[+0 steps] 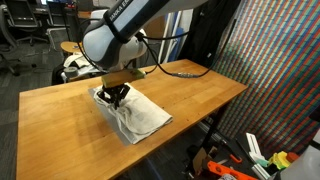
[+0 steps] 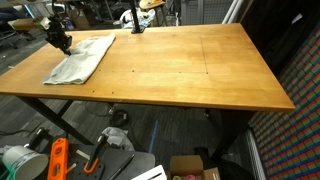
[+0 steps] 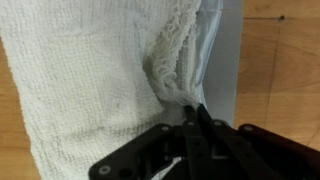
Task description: Fold the white towel in half from right to left
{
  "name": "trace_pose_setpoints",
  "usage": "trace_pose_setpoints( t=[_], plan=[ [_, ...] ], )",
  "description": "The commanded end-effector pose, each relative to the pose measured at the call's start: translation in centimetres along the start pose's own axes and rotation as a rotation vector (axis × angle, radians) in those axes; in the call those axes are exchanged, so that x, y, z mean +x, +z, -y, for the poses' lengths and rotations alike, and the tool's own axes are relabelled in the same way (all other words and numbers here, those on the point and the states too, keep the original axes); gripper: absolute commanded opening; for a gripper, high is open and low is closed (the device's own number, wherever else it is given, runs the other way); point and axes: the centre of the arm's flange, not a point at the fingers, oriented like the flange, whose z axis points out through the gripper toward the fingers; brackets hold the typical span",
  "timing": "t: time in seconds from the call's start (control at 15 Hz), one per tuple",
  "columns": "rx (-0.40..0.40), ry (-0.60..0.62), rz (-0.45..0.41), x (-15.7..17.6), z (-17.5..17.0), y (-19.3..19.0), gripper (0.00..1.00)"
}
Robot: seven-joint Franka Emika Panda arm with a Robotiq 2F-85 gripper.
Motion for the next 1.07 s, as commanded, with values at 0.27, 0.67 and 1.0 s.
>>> trace_pose_setpoints(
  t=[0.27,0.67,1.0],
  plan=[
    [0.038,-0.028,0.022,-0.5,1.0,-1.9,0.58],
    [0.157,-0.100,0.063,-4.1,-2.1,-5.7,0.99],
    [0.230,-0.169,0.125,-8.6,-4.5,-4.6,1.00]
  ],
)
